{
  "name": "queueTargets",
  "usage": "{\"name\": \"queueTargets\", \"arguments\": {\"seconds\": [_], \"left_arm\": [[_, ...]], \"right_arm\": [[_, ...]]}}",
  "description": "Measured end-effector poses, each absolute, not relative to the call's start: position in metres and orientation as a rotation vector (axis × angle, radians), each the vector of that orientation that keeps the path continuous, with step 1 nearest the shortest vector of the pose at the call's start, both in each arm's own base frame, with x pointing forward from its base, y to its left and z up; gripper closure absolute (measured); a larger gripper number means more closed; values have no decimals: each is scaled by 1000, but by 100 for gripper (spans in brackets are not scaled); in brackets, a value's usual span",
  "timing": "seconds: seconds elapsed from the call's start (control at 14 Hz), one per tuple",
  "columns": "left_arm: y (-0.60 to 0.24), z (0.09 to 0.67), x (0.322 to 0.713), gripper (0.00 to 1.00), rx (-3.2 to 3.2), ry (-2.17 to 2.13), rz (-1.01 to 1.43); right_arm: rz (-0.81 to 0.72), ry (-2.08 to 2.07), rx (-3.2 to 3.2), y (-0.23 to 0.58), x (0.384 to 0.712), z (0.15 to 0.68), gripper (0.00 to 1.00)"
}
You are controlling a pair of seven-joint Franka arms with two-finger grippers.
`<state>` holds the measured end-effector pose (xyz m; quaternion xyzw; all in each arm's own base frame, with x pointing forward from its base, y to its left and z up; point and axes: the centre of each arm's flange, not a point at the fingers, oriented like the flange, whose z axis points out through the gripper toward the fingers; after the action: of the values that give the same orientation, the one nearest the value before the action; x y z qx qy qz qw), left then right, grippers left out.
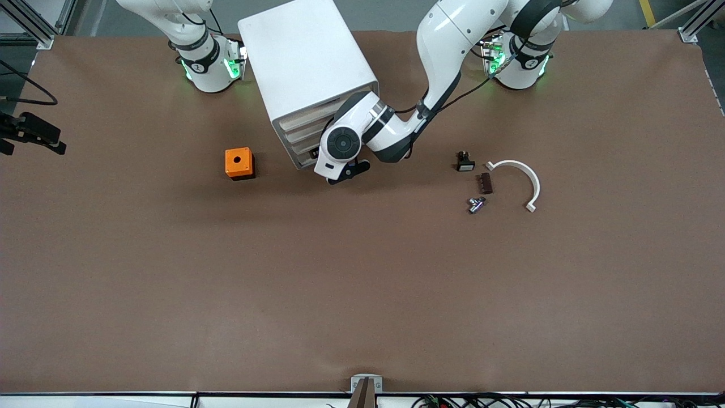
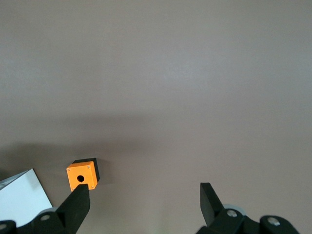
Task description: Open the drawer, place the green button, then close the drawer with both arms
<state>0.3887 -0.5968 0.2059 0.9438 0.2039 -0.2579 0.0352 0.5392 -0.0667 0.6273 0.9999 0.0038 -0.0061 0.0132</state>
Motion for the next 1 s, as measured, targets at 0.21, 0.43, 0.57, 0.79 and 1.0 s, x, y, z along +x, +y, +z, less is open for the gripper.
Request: {"name": "queueTargets", "arguments": {"seconds": [0.21,0.43,0.57,0.79,1.0], "left_arm": [[-597,206,389,0,2898,629,-794],[-593,207,395,0,2888,646,-792],[-582,210,414,0,2872,686,-771],[-554,224,457,0,2826,769,-730],[-517,238,501,0,2821,829,-641]], "right_arm": [[-6,-13,3115,-75,536,632,0],[15,-21,3113,-77,532,639,0],[32,-23,3112,-78,532,644,0],[34,-29,3112,-79,529,652,0],[19,-56,3120,-87,524,661,0]]}}
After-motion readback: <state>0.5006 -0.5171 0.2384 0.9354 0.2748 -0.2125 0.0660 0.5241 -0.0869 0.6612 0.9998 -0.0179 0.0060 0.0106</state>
